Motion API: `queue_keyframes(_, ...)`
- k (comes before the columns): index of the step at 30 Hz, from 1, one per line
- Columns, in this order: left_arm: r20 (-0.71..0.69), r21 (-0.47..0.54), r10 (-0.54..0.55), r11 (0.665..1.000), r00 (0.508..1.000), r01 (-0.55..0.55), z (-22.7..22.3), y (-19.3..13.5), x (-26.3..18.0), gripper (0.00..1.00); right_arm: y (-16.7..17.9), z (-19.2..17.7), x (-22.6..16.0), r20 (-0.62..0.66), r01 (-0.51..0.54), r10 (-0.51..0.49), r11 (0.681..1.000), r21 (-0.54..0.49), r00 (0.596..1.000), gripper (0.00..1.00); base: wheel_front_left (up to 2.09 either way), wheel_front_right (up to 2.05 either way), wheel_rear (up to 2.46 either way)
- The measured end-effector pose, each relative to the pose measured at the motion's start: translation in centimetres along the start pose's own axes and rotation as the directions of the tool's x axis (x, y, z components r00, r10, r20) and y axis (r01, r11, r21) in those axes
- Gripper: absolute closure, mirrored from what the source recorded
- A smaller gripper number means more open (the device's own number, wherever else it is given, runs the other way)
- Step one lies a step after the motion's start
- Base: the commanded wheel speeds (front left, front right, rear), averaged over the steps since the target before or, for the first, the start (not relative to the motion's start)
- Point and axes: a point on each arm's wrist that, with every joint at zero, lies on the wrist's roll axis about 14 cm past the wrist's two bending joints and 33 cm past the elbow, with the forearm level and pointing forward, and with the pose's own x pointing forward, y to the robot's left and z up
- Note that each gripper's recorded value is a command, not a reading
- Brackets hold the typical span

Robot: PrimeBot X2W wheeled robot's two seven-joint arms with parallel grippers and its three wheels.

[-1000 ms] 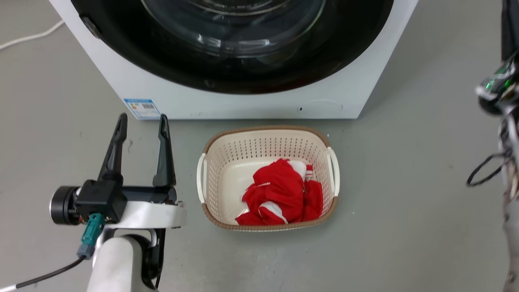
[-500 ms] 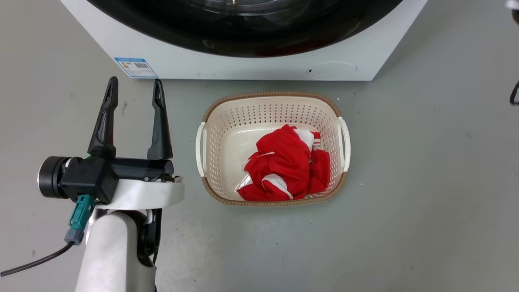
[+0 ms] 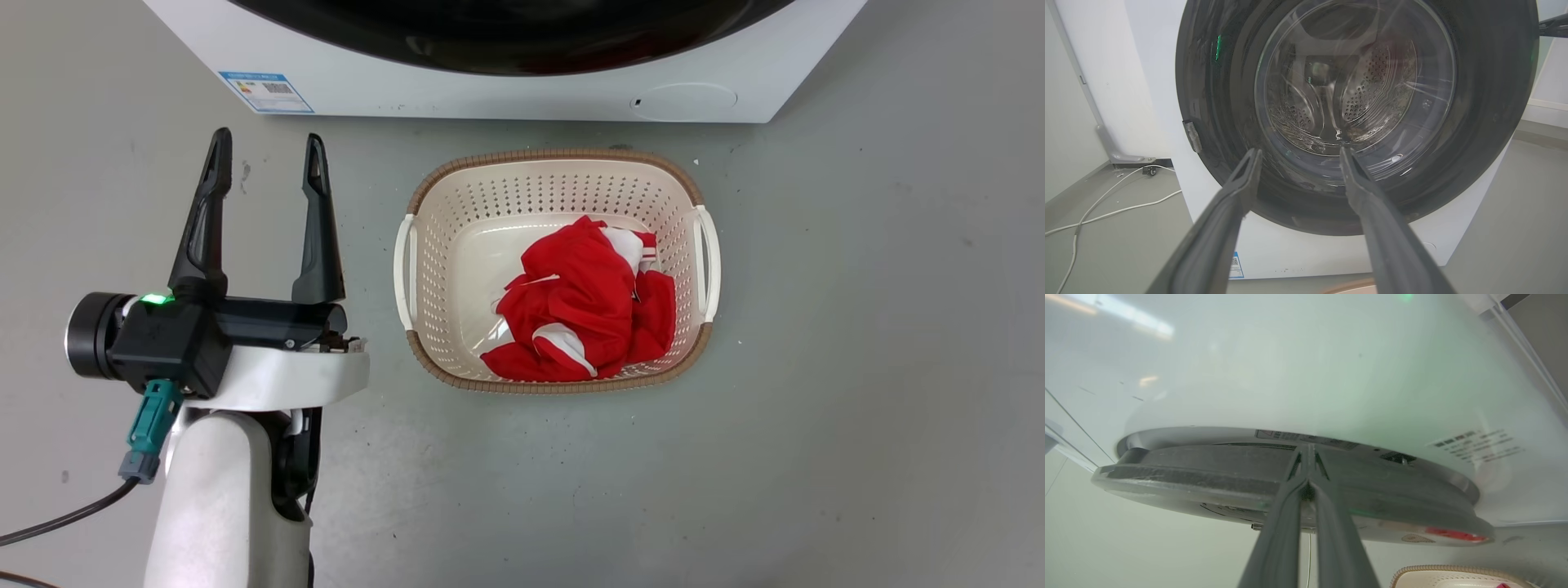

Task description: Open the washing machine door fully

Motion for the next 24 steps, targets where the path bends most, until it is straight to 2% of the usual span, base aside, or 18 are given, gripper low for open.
queue_keyframes(13,-0.017,0.004,-0.012,1.000,1.000,0.012,-1.2,-0.1,0.5,0.00,-0.5,-1.5,2.0,-0.074,0.021,-0.020,1.000,0.011,0.997,1.00,0.00,0.00,0.00)
queue_keyframes(24,0.000,-0.003,-0.023,1.000,1.000,0.023,-0.2,-0.8,0.5,0.00,1.2,-4.0,0.1,-0.240,-0.033,0.041,0.999,0.040,0.970,1.00,0.00,0.00,0.00)
